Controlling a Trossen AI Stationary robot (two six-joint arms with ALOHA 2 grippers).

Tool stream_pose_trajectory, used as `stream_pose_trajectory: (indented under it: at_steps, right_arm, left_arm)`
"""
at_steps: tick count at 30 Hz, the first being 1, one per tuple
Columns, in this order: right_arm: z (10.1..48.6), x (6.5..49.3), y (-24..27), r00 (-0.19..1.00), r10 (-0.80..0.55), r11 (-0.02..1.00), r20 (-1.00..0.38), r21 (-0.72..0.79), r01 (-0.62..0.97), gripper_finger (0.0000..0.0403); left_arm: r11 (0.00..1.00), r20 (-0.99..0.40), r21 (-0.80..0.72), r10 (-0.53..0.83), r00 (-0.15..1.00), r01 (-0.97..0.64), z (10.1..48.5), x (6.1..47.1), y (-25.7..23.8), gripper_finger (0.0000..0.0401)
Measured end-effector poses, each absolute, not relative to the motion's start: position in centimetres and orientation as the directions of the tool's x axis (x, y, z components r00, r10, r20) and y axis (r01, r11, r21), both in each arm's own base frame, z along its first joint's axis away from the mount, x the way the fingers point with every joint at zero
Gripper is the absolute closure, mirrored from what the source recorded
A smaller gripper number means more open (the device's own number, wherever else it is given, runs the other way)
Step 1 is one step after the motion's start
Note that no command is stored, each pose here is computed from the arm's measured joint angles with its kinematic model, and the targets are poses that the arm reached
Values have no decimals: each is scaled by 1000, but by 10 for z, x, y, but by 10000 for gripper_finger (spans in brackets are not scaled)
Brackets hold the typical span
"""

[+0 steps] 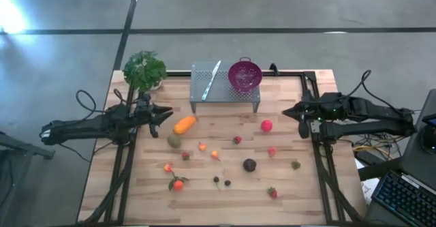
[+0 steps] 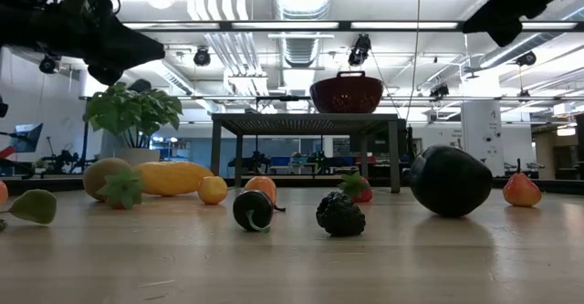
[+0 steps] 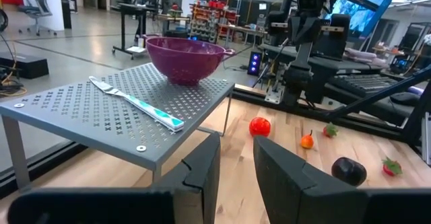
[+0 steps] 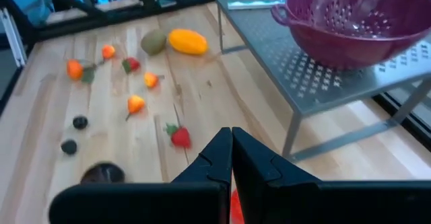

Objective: Pick & Place Fruit
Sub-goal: Put the orange pear into the violet strainer bowl on the shelf

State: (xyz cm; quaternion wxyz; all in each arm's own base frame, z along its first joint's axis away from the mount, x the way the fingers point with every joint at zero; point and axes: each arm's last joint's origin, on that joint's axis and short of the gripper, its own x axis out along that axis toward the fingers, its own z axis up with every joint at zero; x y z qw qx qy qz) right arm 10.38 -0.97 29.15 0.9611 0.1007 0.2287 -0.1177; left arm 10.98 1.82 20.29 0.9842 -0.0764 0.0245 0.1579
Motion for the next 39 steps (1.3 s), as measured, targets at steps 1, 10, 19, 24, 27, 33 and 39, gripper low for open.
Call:
stream_pose_trajectory:
  at_steps: [1, 10, 19, 24, 27, 33, 39]
  right_arm:
    - [291, 107, -10, 865, -179, 950, -468, 148, 276, 394]
    - [286, 135, -9, 749, -85, 897, -657, 277, 346, 394]
    - [272, 144, 8, 625, 43, 845, -779, 363, 394, 391]
    - [269, 146, 26, 603, 44, 836, -797, 360, 415, 368]
    - [265, 146, 36, 586, 27, 830, -810, 345, 439, 347]
    - [258, 150, 53, 548, 14, 820, -836, 323, 472, 298]
    - [246, 154, 67, 482, -1, 827, -876, 271, 493, 257]
  left_arm:
    - [938, -72, -143, 307, 949, -315, 203, 110, 18, 305]
    - [939, -75, -142, 307, 949, -315, 203, 110, 18, 305]
    - [939, -75, -141, 307, 949, -315, 203, 110, 18, 305]
    - [939, -75, -141, 307, 949, -315, 203, 110, 18, 305]
    - [939, -75, -141, 307, 949, -315, 203, 110, 18, 305]
    - [939, -75, -141, 307, 949, -315, 203, 110, 18, 305]
    - [939, -75, -141, 307, 949, -315, 203, 110, 18, 305]
